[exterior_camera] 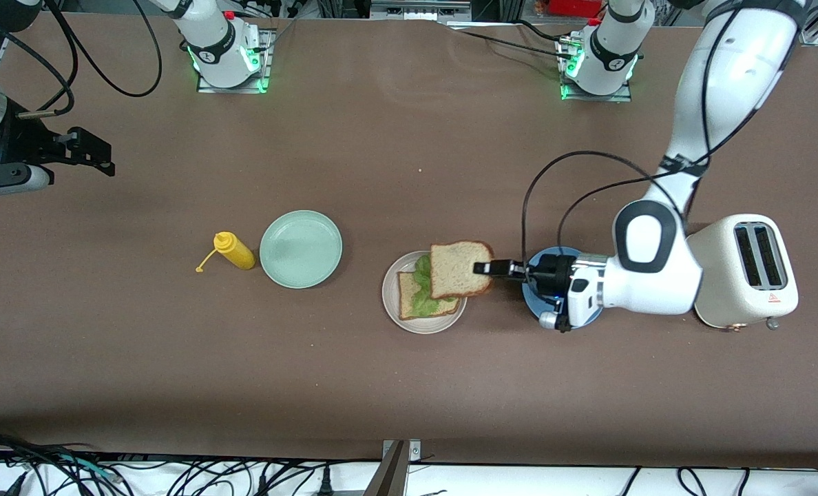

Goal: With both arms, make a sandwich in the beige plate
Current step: 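Carry the bread slice with the left gripper over the beige plate, then lay the bread on the lettuce and open the left gripper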

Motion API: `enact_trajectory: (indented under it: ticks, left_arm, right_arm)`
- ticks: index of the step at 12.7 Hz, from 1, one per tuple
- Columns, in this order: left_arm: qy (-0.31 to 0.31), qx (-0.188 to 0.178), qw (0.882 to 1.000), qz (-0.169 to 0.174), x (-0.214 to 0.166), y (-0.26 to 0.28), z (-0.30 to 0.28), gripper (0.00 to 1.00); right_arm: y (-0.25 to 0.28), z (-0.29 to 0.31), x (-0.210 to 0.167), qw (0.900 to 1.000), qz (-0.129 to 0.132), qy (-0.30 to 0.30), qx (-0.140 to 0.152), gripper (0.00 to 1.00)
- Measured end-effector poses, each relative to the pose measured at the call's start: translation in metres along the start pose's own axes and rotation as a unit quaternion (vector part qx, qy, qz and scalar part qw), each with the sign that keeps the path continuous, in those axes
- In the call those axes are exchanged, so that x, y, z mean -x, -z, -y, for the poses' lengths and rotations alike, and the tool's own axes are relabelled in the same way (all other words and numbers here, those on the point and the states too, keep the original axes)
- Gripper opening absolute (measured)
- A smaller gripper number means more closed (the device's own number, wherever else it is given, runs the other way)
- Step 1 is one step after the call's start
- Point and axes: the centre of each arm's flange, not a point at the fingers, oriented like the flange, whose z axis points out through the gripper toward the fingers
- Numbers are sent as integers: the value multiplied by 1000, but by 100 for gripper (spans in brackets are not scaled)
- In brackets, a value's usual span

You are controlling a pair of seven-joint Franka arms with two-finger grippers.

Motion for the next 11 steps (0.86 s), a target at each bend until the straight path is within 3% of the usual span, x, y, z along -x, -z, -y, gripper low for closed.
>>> enact_trajectory:
  ticks: [3,8,11]
  left_arm:
    - [-8,24,1000,-15,-5,-44,27,8]
    - [-60,27,998,-8,-6,-73,79,12]
    - [-72,26,997,-20,-14,-60,74,40]
  right_arm:
    - [-1,-1,0,1000,2,-1,0,100]
    - [-4,-13,0,1000,5,-12,0,100]
    - [-7,-14,-1,1000,8,-13,0,100]
